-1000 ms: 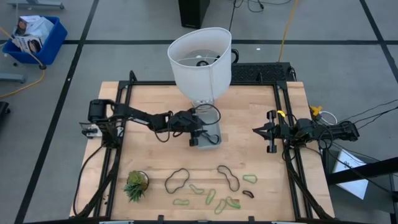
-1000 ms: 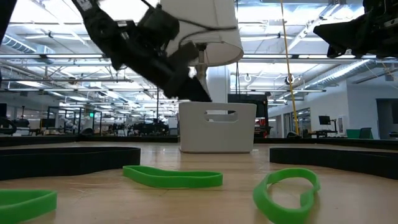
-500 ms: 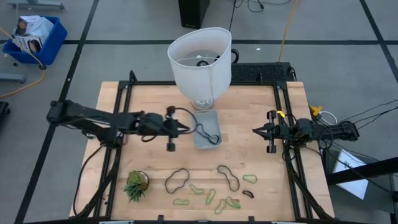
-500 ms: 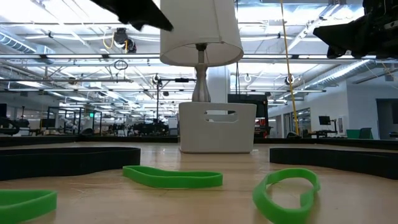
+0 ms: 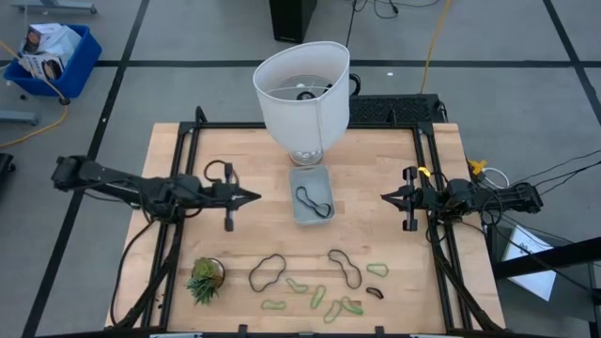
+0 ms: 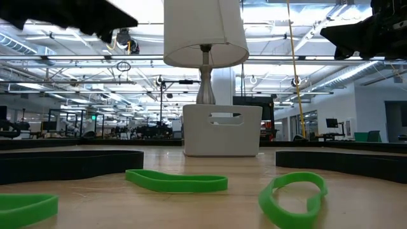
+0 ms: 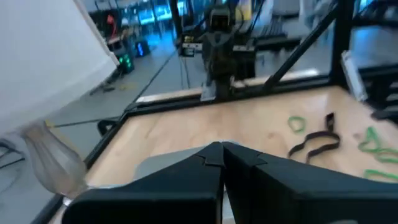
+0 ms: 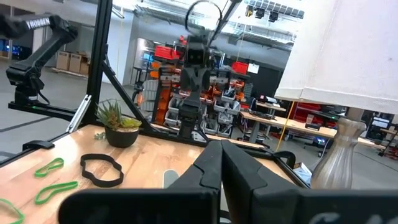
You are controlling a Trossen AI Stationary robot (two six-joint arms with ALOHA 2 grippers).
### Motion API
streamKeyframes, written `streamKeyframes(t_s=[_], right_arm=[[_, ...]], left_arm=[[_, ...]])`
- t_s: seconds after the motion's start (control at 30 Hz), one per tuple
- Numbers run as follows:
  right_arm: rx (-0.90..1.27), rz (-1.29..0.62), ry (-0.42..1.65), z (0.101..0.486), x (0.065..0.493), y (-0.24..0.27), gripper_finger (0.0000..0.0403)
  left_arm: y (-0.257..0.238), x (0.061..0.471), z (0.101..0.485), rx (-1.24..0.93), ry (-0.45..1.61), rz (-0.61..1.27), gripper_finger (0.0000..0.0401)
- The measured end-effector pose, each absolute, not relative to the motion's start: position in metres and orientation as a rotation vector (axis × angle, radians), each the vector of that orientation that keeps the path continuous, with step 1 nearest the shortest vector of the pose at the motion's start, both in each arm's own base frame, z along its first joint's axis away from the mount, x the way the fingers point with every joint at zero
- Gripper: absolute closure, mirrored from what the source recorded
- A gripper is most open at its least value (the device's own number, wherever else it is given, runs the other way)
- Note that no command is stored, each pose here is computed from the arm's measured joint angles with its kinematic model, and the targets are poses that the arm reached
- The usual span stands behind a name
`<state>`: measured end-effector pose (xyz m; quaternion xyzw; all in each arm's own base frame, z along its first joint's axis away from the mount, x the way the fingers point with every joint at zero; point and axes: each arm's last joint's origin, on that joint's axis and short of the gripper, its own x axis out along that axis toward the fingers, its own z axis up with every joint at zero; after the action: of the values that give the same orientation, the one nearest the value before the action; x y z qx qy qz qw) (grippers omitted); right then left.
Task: Pick and place rubber bands into bin
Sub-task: Adjust the gray bin
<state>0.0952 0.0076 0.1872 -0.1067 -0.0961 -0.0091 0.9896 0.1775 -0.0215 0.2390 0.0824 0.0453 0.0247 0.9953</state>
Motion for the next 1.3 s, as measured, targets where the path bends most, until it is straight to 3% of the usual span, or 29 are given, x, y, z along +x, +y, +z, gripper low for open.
streamKeyframes(t_s=[0.4, 0.7, 0.87, 1.0, 1.3], right_arm=[[-0.164, -0.003, -0.124, 0.182, 0.101, 0.008, 0.0403], [-0.182, -0.001, -0.126, 0.183, 0.117, 0.010, 0.0403], [-0.144, 0.014, 0.008, 0.170, 0.134, 0.012, 0.0401], [-0.111, 0.028, 0.076, 0.183, 0.157, 0.017, 0.0378], [-0.137, 0.035, 0.282, 0.199, 0.237, 0.039, 0.0285]], left_arm=[[-0.020, 0.143, 0.167, 0.091, -0.035, 0.036, 0.0399], [-0.022, 0.143, 0.160, 0.085, 0.024, 0.015, 0.0390], [-0.023, 0.143, 0.159, 0.090, 0.038, 0.010, 0.0396], [-0.023, 0.143, 0.158, 0.088, 0.041, 0.010, 0.0395], [-0.023, 0.143, 0.158, 0.058, 0.045, 0.010, 0.0370]])
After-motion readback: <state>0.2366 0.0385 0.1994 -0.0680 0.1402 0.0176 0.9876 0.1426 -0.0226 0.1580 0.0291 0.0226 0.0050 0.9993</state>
